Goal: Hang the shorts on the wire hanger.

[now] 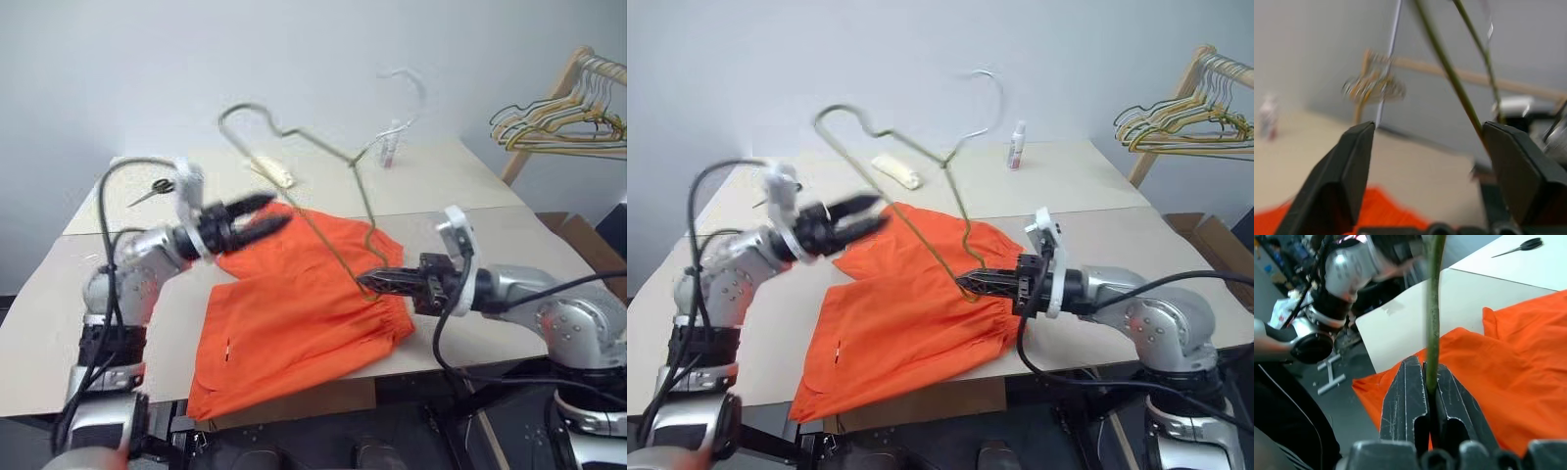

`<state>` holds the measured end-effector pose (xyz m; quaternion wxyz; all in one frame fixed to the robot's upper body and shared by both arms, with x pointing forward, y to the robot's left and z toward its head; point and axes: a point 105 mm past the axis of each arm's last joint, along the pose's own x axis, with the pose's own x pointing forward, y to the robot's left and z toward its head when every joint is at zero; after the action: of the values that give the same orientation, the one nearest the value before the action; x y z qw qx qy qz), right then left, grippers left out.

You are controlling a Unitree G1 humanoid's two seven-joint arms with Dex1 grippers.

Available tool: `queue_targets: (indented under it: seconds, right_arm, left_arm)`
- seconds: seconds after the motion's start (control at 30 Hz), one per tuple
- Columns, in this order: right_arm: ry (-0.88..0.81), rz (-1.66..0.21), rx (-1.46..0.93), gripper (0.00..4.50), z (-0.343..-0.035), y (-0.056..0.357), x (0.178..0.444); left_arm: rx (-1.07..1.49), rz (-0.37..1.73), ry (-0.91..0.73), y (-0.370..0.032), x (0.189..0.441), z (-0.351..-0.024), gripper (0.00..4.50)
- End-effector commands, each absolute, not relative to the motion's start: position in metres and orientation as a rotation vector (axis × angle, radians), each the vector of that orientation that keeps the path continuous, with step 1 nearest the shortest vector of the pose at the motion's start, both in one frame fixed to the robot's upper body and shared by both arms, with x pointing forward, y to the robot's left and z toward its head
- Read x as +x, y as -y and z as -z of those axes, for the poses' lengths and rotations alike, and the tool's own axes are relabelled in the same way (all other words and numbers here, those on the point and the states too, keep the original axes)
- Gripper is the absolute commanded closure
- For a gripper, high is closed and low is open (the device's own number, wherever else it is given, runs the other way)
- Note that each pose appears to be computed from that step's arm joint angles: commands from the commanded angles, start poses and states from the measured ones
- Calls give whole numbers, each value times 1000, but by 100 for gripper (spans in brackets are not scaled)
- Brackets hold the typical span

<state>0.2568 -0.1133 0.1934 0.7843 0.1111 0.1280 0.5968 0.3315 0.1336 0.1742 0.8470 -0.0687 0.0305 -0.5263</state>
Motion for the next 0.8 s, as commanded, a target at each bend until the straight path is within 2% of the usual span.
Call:
queue_targets:
  seconds: [0.03,0.2,0.43,0.63,0.8]
  right_arm:
    - [-284,-1209,225,450,-202,139,246]
    - [-480,-1082,286,450,-174,180,219]
    - [-782,-902,516,450,-132,247,181]
    - [-933,-801,698,450,-118,287,167]
    - [-967,-772,768,450,-107,303,167]
  left_arm:
    - [86,1138,-128,-134,322,-148,5]
    - [214,1226,-131,-129,307,-139,5]
    - [449,1393,-139,-117,290,-129,5]
    - [544,1479,-134,-114,280,-126,5]
    - [612,1506,-147,-117,276,-119,5]
